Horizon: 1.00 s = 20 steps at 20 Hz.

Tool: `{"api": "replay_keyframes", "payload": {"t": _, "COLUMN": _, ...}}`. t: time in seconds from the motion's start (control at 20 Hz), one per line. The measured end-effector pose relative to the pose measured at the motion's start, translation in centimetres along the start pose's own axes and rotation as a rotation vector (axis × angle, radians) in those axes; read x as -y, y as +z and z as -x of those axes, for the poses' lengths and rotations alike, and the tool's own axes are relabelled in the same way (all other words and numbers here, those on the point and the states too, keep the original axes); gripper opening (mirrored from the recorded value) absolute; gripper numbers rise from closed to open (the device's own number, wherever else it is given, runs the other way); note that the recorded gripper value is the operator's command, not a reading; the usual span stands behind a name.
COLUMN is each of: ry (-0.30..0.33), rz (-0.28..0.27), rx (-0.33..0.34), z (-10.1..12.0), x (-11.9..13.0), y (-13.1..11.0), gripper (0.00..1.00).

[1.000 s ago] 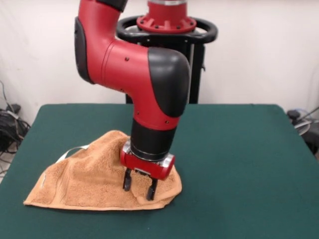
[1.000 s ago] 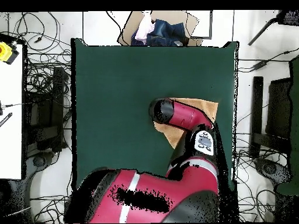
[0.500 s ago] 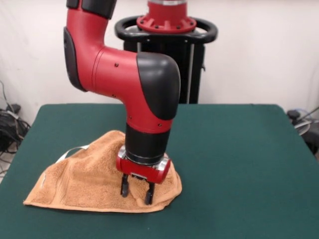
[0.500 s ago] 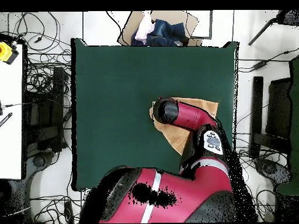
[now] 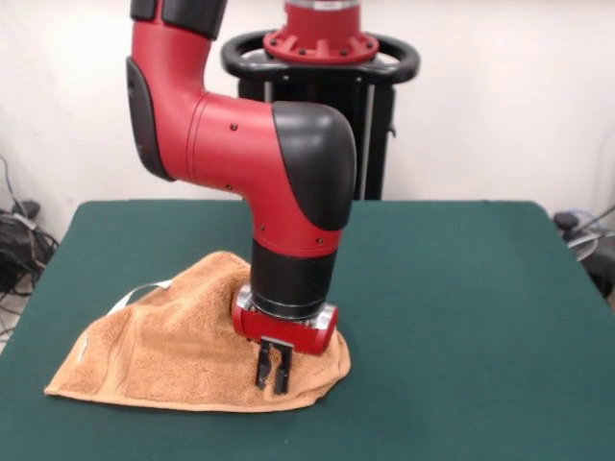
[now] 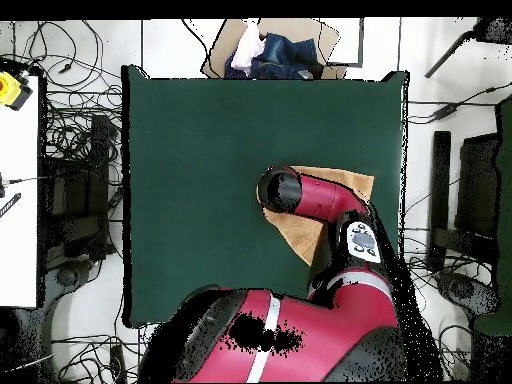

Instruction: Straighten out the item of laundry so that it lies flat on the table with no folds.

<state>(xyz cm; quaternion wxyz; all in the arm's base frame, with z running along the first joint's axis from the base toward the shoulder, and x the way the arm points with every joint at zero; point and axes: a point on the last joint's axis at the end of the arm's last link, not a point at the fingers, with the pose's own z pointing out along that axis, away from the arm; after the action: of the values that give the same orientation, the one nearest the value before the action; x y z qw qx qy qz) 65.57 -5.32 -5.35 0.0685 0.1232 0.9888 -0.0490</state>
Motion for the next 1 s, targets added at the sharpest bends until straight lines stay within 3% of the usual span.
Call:
{"api": "replay_keyframes", "payload": {"t": 0.7, "ry": -0.014, "rz": -0.003, "rx": 0.003, "z": -0.08, "x": -0.02, "y": -0.05, "gripper": 0.0}}
{"api": "replay_keyframes", "payload": {"t": 1.0, "ry": -0.058, "rz": -0.001, "rx": 0.008, "z": -0.66, "x": -0.42, "y": -0.49, "gripper": 0.0}}
